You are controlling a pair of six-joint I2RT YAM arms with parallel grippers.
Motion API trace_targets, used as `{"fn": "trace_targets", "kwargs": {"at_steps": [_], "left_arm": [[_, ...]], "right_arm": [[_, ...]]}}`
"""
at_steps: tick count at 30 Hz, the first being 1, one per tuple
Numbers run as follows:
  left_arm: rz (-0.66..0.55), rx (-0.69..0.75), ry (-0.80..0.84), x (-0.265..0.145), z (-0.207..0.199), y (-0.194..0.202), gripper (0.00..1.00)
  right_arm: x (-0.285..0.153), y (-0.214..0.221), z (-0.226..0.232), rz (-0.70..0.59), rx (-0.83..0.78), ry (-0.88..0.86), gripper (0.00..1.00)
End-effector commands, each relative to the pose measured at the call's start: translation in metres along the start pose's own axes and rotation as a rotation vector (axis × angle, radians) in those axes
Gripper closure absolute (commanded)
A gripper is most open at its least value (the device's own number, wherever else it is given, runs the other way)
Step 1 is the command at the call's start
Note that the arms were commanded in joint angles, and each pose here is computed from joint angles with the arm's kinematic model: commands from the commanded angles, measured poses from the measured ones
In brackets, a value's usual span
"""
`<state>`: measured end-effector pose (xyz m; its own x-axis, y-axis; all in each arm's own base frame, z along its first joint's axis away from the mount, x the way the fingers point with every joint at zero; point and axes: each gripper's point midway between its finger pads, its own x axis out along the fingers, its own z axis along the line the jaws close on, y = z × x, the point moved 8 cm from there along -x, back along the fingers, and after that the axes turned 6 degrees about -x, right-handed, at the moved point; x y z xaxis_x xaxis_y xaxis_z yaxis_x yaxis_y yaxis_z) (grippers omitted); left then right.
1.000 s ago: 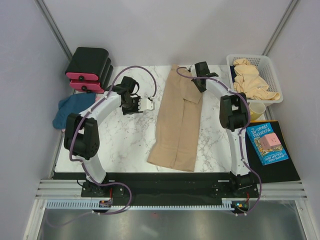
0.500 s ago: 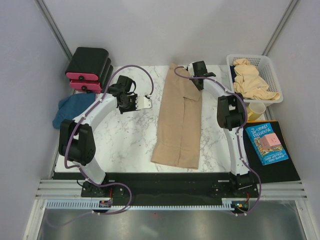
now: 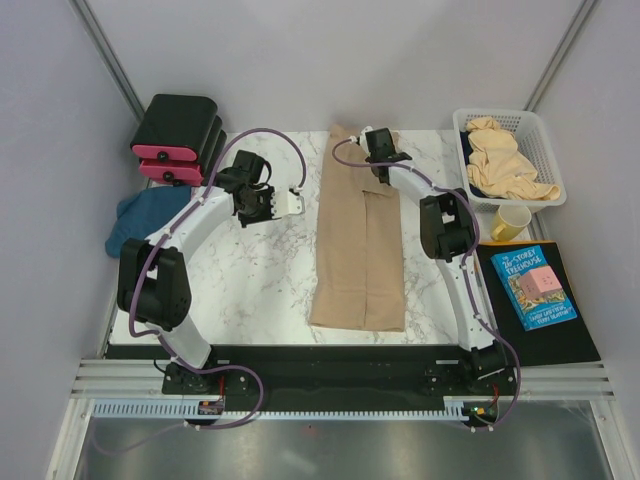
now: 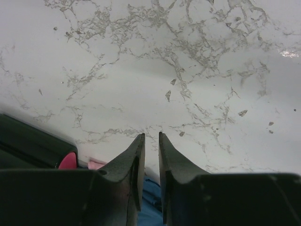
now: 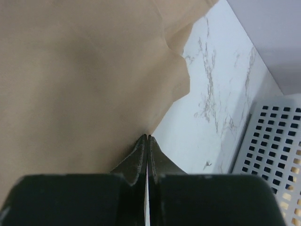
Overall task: Fold and stack the t-shirts
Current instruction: Rotate the tshirt 90 degrees
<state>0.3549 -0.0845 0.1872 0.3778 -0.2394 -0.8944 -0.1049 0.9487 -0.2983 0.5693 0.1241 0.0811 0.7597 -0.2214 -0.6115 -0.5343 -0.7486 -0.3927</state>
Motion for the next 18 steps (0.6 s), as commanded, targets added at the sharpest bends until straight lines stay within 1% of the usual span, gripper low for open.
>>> {"fn": "trace_targets", "kwargs": {"at_steps": [1, 5, 8, 10, 11, 12, 14, 15, 16, 17, 18], "left_arm": [[-0.063, -0.046, -0.038, -0.007, 0.008, -0.01, 0.75], [-0.064, -0.06, -0.045, -0.008, 0.008, -0.009, 0.75], [-0.061, -0.075, -0.073, -0.012, 0.01, -0.01, 0.75], [-0.057, -0.098, -0.095, -0.015, 0.011, -0.009, 0.75], [-0.053, -0.105, -0.112, -0.015, 0.012, -0.009, 0.74], [-0.052, -0.114, -0.118, -0.016, 0.012, -0.008, 0.73], [-0.051, -0.135, -0.14, -0.017, 0.01, -0.007, 0.71], [-0.048, -0.143, -0.148, -0.018, 0.009, -0.005, 0.68], [-0.036, -0.159, -0.149, -0.017, 0.006, -0.002, 0.67], [-0.014, -0.17, -0.17, -0.018, 0.007, 0.001, 0.66], [-0.003, -0.178, -0.173, -0.018, 0.005, 0.002, 0.65]], "right_arm": [[0.005, 0.014, -0.011, 0.077, 0.042, 0.131, 1.0], [-0.002, 0.026, -0.032, 0.136, 0.103, 0.23, 0.98], [-0.021, 0.019, -0.059, 0.109, 0.168, 0.286, 0.94], [-0.043, 0.008, -0.084, 0.062, 0.213, 0.317, 0.9], [-0.05, 0.005, -0.09, 0.043, 0.222, 0.315, 0.79], [-0.068, -0.004, -0.107, -0.007, 0.255, 0.327, 0.64], [-0.086, -0.012, -0.119, -0.055, 0.268, 0.317, 0.61], [-0.107, -0.02, -0.133, -0.108, 0.267, 0.308, 0.53], [-0.115, -0.022, -0.132, -0.13, 0.242, 0.277, 0.49], [-0.125, -0.025, -0.131, -0.156, 0.209, 0.234, 0.47], [-0.149, -0.024, -0.136, -0.17, 0.137, 0.179, 0.46]]}}
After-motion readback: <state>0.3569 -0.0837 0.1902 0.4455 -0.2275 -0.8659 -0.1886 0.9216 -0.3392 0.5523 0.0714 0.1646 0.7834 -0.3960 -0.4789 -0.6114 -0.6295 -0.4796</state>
